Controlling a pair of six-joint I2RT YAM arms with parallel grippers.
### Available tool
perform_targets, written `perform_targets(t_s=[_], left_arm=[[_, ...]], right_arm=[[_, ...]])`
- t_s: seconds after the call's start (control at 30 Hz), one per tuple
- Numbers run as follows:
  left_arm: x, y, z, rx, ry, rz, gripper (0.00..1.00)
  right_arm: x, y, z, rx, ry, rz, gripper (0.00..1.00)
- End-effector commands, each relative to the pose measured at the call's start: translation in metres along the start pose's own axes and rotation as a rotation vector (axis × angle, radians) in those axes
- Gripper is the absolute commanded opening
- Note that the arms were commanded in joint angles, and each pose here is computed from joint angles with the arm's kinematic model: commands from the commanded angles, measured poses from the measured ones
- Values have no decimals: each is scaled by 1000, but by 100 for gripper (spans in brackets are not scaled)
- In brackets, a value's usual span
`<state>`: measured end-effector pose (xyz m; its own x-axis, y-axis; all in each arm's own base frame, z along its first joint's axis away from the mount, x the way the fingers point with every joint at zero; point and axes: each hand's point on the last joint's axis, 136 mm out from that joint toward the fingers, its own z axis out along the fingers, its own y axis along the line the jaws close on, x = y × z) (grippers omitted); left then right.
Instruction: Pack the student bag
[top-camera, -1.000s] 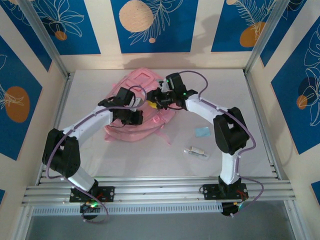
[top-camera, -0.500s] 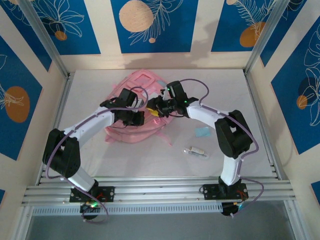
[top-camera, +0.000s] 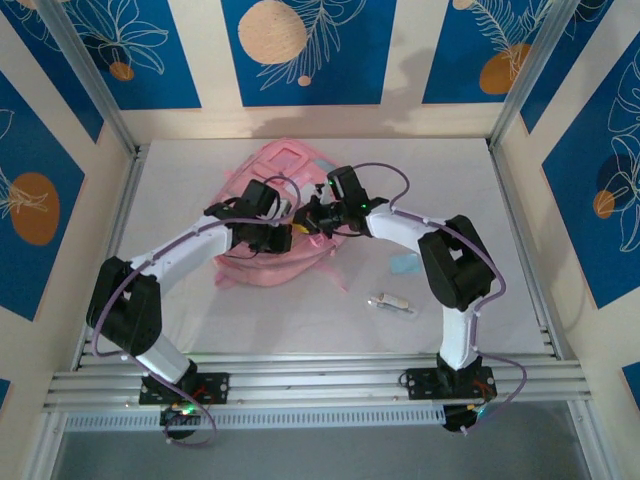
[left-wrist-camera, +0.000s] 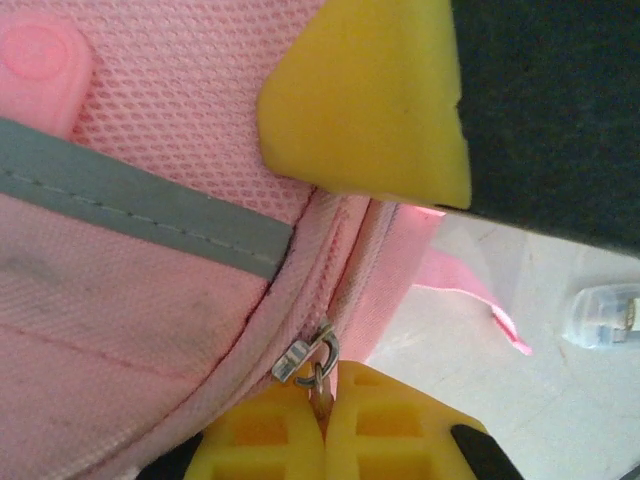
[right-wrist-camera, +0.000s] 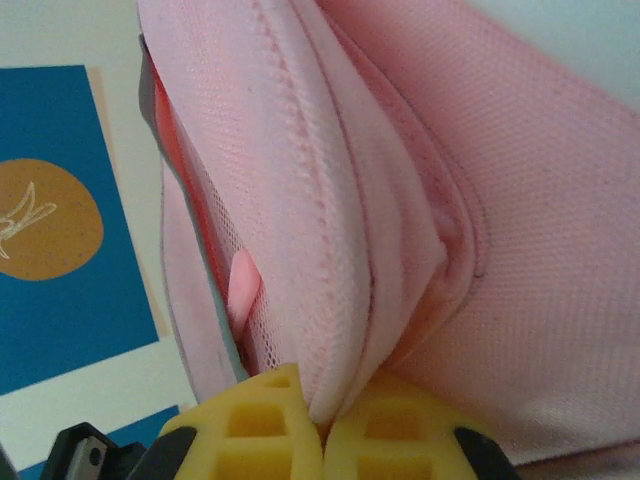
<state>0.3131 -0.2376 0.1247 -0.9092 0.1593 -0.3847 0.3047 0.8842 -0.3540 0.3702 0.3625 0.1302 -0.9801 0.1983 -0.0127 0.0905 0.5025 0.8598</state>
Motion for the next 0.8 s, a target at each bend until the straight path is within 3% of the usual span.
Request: perform_targets(t_s=[0.0,0.27,0.47,0.63,0.77], left_arm=[[16,1,-11,-50,45,106,0],[23,74,-39,-209,77,34,0],[21,102,-57,-262,90,17,0],[27,82,-50,-140,109,43,0],[39,47,-37,-27,97,73,0]], right_arm=[[-9,-12,-1,26,-20,-77,0],[-19,-42,-31,109,-5,-188,0],[-38,-45,-49,131,-31,-236,0],[-71,-49,-61,213,-90,-299,0],[-116,-58,-80,306,-227,-236,0]])
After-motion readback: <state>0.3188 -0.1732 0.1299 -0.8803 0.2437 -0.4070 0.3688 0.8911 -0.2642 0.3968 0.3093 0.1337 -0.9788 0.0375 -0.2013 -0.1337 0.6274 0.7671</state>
